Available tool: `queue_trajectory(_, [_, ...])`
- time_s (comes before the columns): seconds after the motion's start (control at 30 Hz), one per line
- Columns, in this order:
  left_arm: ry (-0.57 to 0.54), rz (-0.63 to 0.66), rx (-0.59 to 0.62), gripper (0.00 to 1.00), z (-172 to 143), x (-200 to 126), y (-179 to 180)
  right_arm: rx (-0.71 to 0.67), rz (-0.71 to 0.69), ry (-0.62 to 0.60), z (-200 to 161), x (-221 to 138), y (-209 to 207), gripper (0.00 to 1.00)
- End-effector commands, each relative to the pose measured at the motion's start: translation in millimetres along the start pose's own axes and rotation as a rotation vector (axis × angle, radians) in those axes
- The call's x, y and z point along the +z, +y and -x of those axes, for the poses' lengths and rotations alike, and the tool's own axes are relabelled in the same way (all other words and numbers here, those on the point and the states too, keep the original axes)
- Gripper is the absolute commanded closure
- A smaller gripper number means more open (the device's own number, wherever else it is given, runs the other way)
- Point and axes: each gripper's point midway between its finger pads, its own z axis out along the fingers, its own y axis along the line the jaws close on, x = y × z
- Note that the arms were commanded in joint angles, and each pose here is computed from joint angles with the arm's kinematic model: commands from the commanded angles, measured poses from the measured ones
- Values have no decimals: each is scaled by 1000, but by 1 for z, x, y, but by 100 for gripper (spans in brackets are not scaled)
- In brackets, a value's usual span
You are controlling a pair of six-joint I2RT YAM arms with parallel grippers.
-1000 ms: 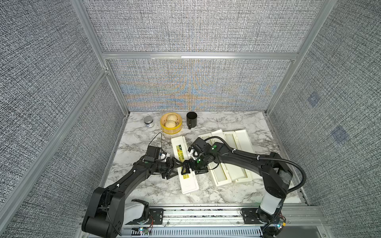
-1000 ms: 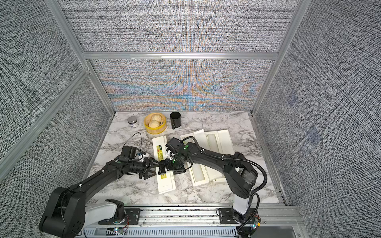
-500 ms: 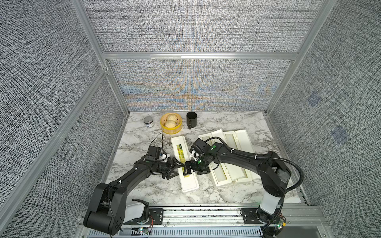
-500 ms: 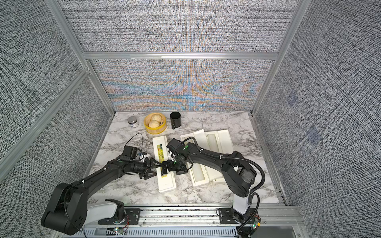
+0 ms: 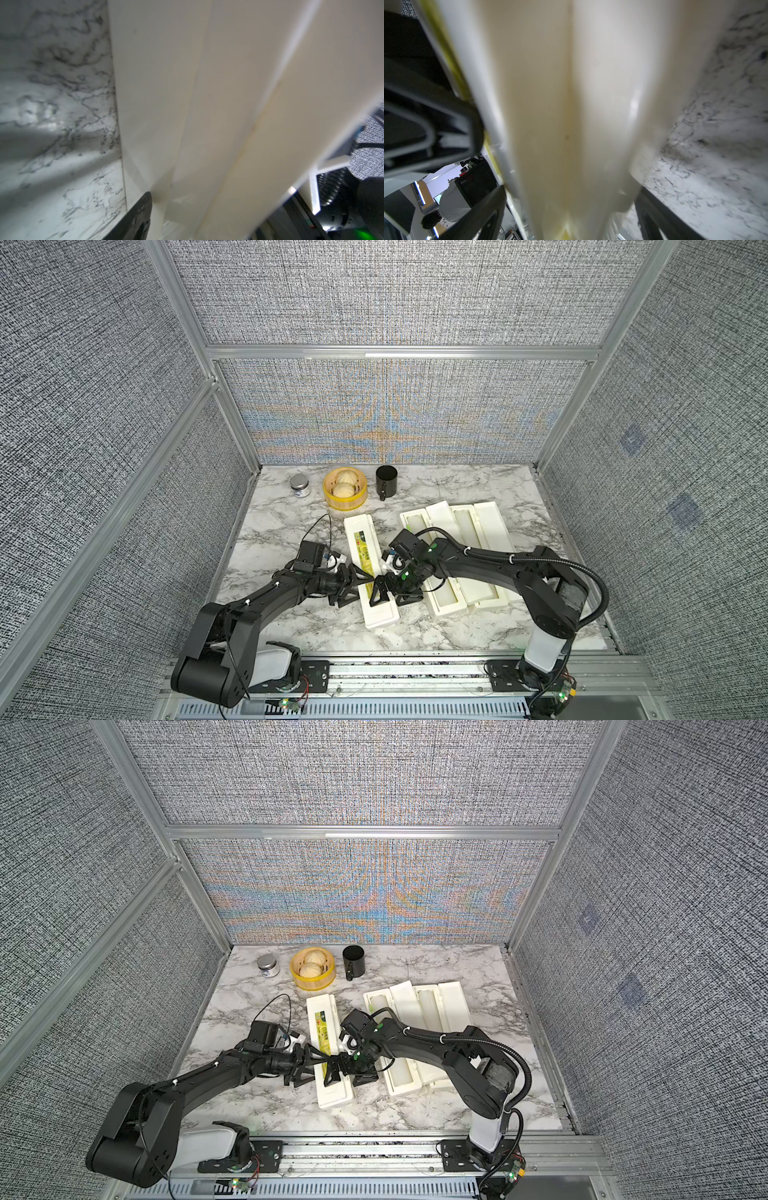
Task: Put plastic wrap rolls into dispensers
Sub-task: Close the lid on the plastic wrap cutting box.
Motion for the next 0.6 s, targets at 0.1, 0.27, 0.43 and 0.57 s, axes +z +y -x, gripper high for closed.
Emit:
queue_trajectory(0.1, [-39, 79, -88, 31, 2, 3, 27, 38, -1, -9, 0, 5, -9, 10])
queue_trajectory(0.27, [-50, 88, -75, 31, -1, -6, 14, 23, -26, -15, -3, -5, -8, 6])
queue_trajectory(0.43, [-40, 112, -69, 31, -7, -12, 9, -7, -83, -31, -3, -20, -4, 4])
queue_trajectory(0.57, [-27, 129, -73, 31, -11, -13, 13, -13, -111, -36, -7, -27, -6, 5])
